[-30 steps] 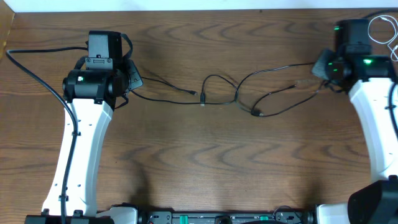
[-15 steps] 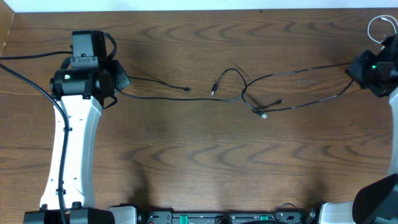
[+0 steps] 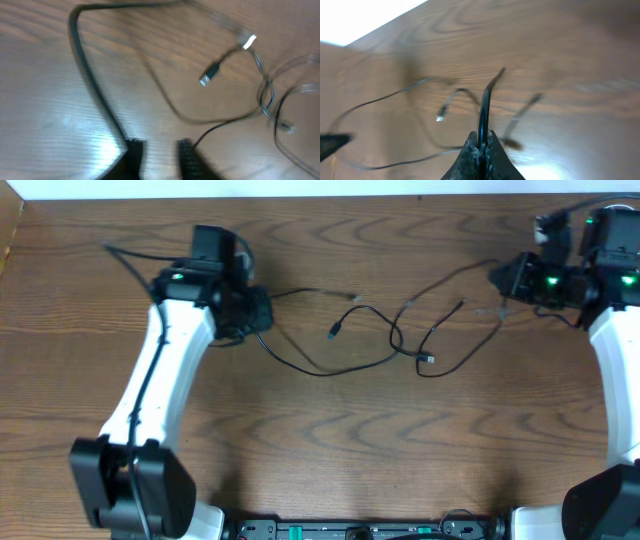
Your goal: Untangle cables
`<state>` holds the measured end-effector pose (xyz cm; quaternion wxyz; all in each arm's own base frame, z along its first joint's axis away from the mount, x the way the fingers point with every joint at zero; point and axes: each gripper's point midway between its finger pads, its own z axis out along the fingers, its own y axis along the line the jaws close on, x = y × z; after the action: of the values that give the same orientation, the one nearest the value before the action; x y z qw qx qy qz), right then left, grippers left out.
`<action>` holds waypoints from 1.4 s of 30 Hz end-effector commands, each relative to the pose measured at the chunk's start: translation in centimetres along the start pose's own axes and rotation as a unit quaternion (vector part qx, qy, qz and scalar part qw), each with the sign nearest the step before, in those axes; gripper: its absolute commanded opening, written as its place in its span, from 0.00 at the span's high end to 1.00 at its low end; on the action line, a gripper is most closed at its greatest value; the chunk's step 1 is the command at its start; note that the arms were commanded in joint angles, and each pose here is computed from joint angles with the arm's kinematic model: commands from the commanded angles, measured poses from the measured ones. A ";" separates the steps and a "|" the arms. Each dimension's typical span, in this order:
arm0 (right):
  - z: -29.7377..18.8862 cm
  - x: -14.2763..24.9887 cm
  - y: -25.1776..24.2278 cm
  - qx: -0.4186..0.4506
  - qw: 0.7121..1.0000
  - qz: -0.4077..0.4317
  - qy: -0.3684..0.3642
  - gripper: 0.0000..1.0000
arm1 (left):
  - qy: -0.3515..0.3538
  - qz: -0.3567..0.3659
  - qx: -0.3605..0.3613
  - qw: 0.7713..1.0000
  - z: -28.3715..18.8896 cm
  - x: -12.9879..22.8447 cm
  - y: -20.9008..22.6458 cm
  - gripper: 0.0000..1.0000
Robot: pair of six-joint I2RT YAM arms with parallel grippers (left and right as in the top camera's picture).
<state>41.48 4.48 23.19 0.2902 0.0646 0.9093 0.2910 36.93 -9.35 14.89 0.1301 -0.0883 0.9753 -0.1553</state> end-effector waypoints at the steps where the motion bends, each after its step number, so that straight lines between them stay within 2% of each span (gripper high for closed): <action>1: -0.1 0.1 4.6 -0.095 0.995 -0.028 0.003 0.99 | 0.020 0.018 0.014 1.000 1.3 0.5 -1.1 0.48; 5: -1.1 -1.9 8.2 -0.159 0.986 -0.027 -0.033 0.99 | 0.032 0.024 0.026 0.999 1.9 0.9 -1.9 0.36; 10: -4.4 -4.7 11.3 -0.201 0.974 -0.018 -0.099 0.99 | 0.046 0.044 0.084 0.994 1.9 1.8 -5.0 0.35; 15: -8.2 -5.9 14.3 -0.239 0.960 -0.016 -0.142 0.99 | 0.031 0.080 0.104 0.991 2.3 1.9 -7.7 0.35; 24: -12.6 -6.7 17.3 -0.282 0.941 -0.013 -0.185 0.99 | 0.008 0.143 0.139 0.980 2.9 2.7 -12.6 0.35; 29: -13.4 -7.1 17.2 -0.287 0.938 -0.010 -0.193 0.99 | 0.016 0.154 0.148 0.977 4.7 3.6 -14.4 0.35; 33: -11.0 -6.5 14.2 -0.214 0.958 -0.016 -0.188 0.99 | 0.019 0.153 0.150 0.977 6.3 3.6 -15.0 0.35; 37: -6.8 -4.9 8.1 -0.058 0.985 -0.003 -0.161 0.99 | 0.022 0.149 0.149 0.977 7.1 3.4 -14.9 0.35; 42: -4.3 -4.9 2.6 0.094 0.982 -0.055 -0.155 0.99 | 0.024 0.148 0.147 0.978 7.2 3.6 -14.8 0.35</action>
<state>41.40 6.43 31.85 0.4001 0.1045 0.8556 0.3115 37.42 -26.03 12.04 0.1389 0.0845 0.9475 -0.2754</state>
